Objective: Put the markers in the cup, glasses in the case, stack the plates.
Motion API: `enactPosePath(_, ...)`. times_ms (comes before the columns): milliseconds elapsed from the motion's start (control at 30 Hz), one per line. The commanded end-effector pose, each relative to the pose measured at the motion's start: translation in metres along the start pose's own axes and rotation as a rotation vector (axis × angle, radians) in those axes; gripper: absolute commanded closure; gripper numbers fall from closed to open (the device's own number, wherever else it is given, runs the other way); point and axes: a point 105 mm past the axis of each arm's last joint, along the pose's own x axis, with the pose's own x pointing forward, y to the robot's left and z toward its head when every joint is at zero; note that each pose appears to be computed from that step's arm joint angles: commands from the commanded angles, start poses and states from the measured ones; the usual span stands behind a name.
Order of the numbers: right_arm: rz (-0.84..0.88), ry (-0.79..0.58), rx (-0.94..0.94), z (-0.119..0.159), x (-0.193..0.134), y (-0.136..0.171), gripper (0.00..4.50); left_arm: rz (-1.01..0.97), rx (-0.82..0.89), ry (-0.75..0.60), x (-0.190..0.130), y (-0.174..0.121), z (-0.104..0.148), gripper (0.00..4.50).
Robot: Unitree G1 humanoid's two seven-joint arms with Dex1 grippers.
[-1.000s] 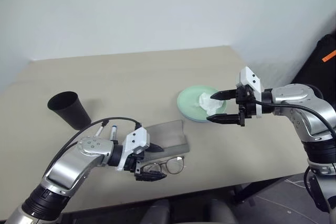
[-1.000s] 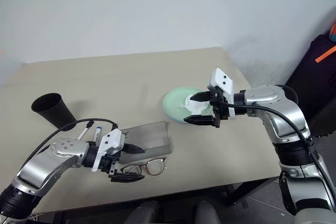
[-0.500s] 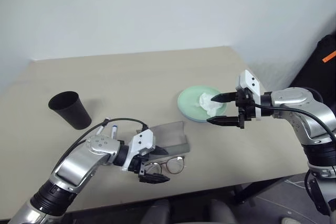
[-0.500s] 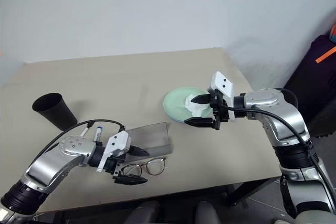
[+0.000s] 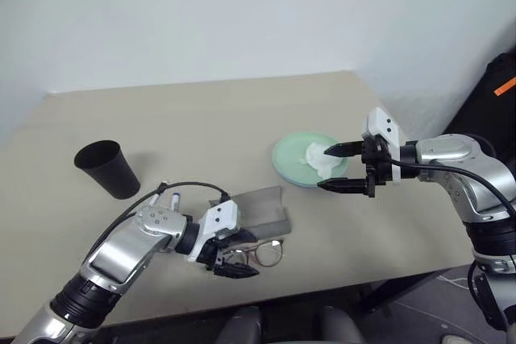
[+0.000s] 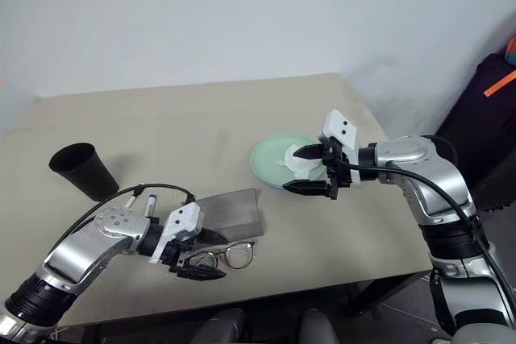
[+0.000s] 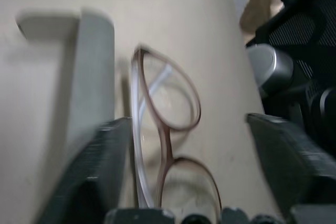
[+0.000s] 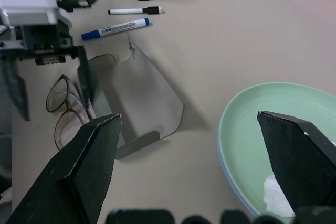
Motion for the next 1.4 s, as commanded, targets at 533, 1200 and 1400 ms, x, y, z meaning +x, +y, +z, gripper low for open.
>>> enactPosePath(533, -0.007, -0.024, -0.057, 0.012, -0.001, 0.001, 0.0, 0.034, 0.042, 0.016, -0.003, 0.006, 0.001, 4.16)
enactPosePath(1200, 0.002, -0.028, -0.079, 0.015, 0.003, 0.0, 0.0, 0.1, 0.007, -0.251, -0.05, 0.051, 0.066, 4.16)
enactPosePath(1400, -0.003, -0.029, -0.076, 0.014, 0.004, 0.0, 0.0, 0.005, -0.04, -0.196, -0.04, 0.031, 0.048, 3.78)
